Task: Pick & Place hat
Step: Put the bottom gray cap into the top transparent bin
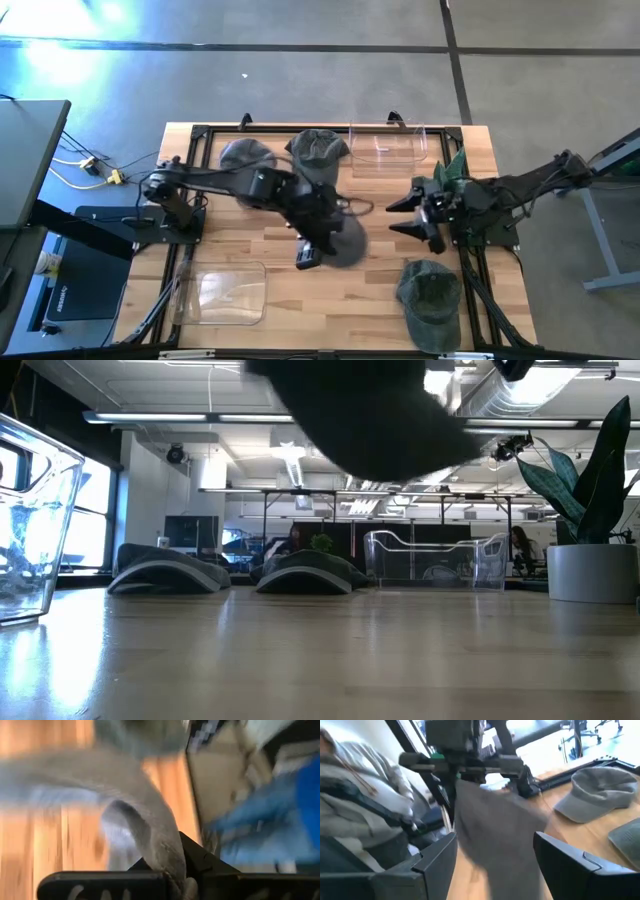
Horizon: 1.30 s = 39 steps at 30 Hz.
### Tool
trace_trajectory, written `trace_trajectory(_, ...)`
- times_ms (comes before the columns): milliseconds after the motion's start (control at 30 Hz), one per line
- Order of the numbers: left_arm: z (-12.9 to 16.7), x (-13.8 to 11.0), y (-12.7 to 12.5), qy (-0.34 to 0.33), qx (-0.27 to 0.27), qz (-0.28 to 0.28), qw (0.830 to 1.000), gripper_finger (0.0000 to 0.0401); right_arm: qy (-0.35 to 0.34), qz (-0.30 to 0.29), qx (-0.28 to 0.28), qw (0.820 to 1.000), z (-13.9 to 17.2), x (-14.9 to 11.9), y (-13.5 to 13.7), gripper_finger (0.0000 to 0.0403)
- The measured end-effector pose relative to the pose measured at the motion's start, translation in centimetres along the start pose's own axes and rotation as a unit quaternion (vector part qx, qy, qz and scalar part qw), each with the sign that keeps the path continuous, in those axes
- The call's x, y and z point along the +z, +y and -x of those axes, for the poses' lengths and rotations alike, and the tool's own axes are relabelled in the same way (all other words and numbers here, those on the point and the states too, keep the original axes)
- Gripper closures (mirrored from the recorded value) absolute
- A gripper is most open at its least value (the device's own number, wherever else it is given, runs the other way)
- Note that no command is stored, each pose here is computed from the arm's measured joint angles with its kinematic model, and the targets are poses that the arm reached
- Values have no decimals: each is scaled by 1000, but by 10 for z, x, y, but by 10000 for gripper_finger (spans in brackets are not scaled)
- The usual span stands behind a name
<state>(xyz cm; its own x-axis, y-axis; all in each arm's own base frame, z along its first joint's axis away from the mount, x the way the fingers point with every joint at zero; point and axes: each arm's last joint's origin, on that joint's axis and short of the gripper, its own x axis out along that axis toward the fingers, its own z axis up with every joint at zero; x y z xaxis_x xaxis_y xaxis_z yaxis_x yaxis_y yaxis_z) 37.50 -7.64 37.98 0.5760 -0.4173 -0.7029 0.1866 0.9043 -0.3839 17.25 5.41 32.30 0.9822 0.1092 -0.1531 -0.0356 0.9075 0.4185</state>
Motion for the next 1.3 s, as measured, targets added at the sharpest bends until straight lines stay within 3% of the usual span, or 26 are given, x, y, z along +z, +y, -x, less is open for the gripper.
trace_trajectory(133,-37,-1,9,38,-17,-14,999,392,42,1,-5,999,-17,-9,-4,142)
trace_trajectory(267,-62,-3,18,57,-20,-24,998,386,75,-41,16,996,-24,-16,-2,144)
trace_trajectory(367,-77,-9,26,91,-23,-10,996,366,107,-82,34,990,-25,-22,1,147)
trace_trajectory(467,-96,-6,32,81,-35,-15,996,334,138,-103,42,984,-24,-30,7,148)
trace_trajectory(667,-110,-6,40,81,-33,-57,995,273,171,-122,24,977,-20,-43,15,148)
trace_trajectory(733,-115,-13,44,106,-27,-59,992,267,185,-122,13,975,-18,-48,17,148)
trace_trajectory(900,-112,-2,54,64,-19,-97,993,265,214,-125,-16,969,-14,-58,19,148)
trace_trajectory(1100,-120,3,82,48,-42,-87,994,247,240,-129,-32,962,-16,-68,22,148)
trace_trajectory(1300,-110,1,104,68,-95,-20,993,199,266,-110,-57,956,-28,-80,20,148)
